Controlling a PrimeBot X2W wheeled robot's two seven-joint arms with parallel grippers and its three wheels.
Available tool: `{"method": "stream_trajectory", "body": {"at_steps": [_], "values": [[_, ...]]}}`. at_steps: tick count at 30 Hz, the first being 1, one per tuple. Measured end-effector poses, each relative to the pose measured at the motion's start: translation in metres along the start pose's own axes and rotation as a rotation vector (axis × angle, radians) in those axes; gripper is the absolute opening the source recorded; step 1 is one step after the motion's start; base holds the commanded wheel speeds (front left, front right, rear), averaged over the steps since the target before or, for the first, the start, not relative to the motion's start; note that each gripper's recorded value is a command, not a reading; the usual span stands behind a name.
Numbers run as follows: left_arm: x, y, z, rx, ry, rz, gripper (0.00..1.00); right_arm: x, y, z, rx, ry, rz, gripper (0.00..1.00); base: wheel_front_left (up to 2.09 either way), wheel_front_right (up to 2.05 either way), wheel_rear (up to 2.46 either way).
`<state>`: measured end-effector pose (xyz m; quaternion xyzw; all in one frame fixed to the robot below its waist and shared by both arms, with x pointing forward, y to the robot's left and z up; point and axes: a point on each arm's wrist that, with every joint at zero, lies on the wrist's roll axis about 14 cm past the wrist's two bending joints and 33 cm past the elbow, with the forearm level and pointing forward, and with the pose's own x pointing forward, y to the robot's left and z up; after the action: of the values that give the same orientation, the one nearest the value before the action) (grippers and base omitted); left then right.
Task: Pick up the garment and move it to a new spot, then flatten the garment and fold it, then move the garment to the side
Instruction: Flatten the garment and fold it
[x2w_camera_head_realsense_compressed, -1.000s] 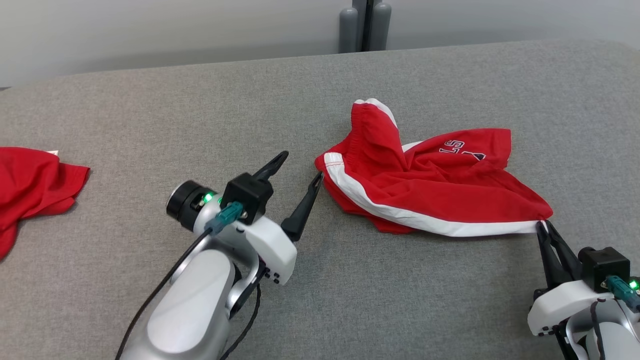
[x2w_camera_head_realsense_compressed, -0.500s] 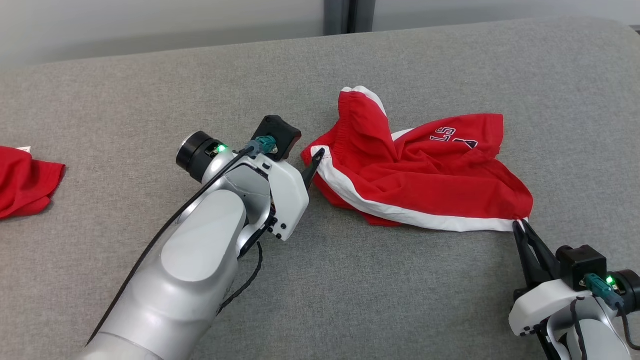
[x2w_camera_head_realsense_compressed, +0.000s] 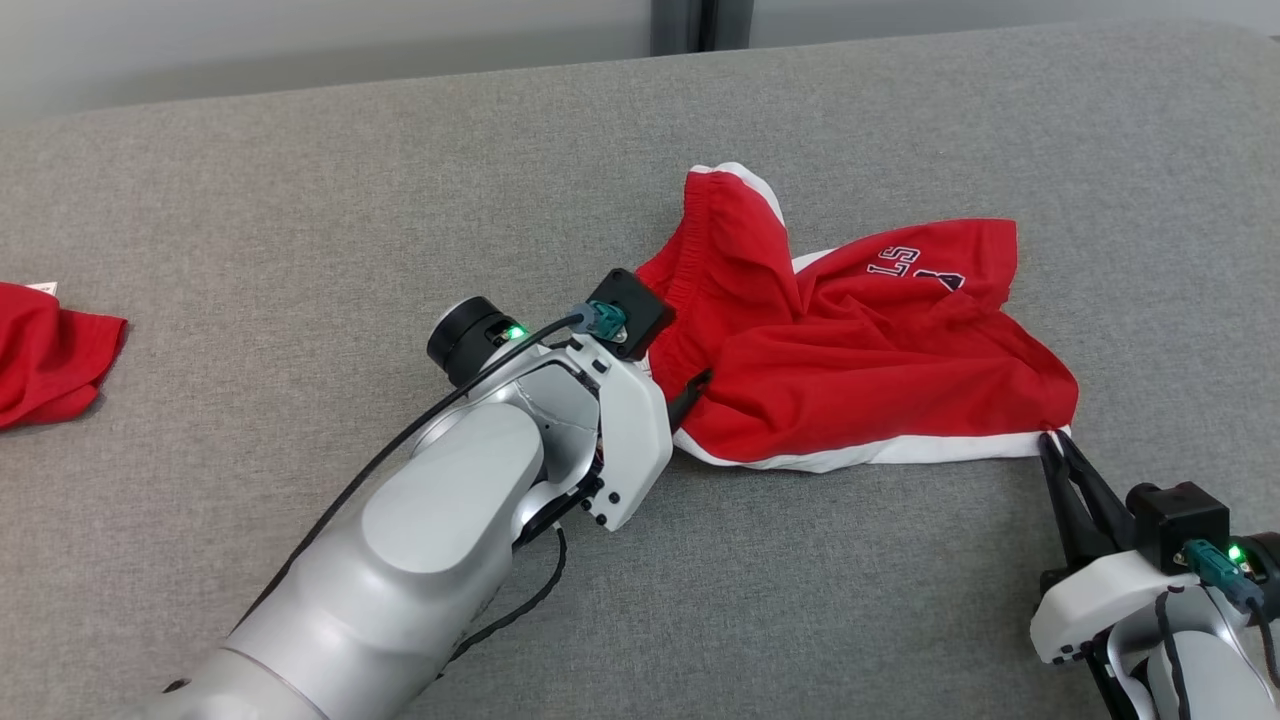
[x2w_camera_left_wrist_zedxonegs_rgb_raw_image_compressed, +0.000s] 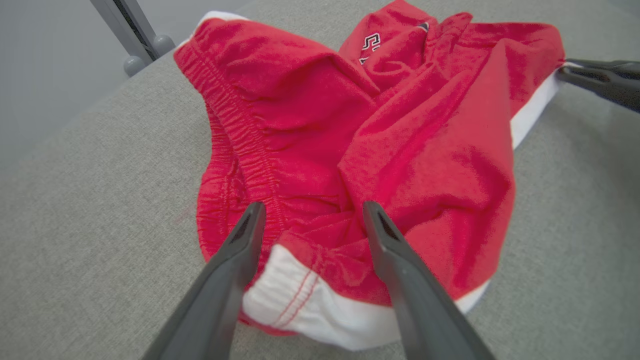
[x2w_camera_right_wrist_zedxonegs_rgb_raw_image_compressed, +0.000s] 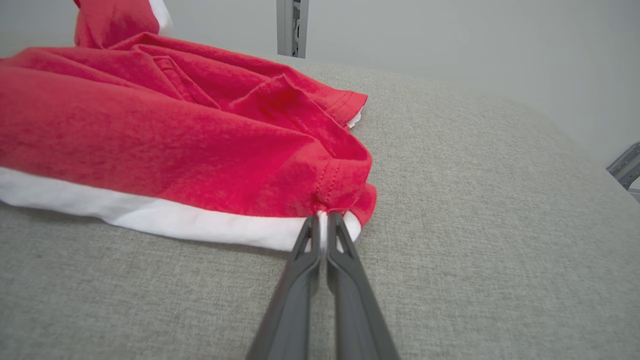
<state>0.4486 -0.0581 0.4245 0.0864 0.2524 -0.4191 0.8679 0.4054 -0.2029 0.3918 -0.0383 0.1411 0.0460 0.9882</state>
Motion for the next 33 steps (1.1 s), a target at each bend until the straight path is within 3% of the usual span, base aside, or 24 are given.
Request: {"method": "stream_trajectory", "body": {"at_steps": [9, 25, 27, 28, 29, 31, 33], "values": [[-0.019, 0.016, -0.03, -0.03, 0.043, 0.027, 1.0, -0.001, 0.003, 0.0, 0.001, -0.002, 0.003, 0.0, 0.0, 0.0, 0.0], [-0.034, 0.004, -0.066, -0.033, 0.159, -0.031, 1.0, -0.002, 0.004, 0.001, -0.003, -0.006, 0.01, 0.0, 0.0, 0.0, 0.0], [-0.036, 0.006, -0.067, -0.033, 0.16, -0.027, 0.85, -0.002, 0.003, 0.002, -0.002, -0.008, 0.006, 0.0, 0.0, 0.0, 0.0], [-0.037, 0.007, -0.068, -0.037, 0.161, -0.025, 0.53, -0.002, 0.002, 0.003, -0.002, -0.011, 0.003, 0.0, 0.0, 0.0, 0.0], [-0.038, 0.008, -0.069, -0.045, 0.159, -0.019, 0.43, -0.002, 0.002, 0.004, 0.0, -0.017, 0.001, 0.0, 0.0, 0.0, 0.0], [-0.038, 0.009, -0.065, -0.067, 0.128, -0.01, 0.0, -0.002, 0.0, 0.009, 0.005, -0.032, -0.005, 0.0, 0.0, 0.0, 0.0], [-0.039, 0.007, -0.058, -0.093, 0.081, -0.01, 0.0, -0.001, -0.001, 0.015, 0.006, -0.049, -0.008, 0.0, 0.0, 0.0, 0.0]]}}
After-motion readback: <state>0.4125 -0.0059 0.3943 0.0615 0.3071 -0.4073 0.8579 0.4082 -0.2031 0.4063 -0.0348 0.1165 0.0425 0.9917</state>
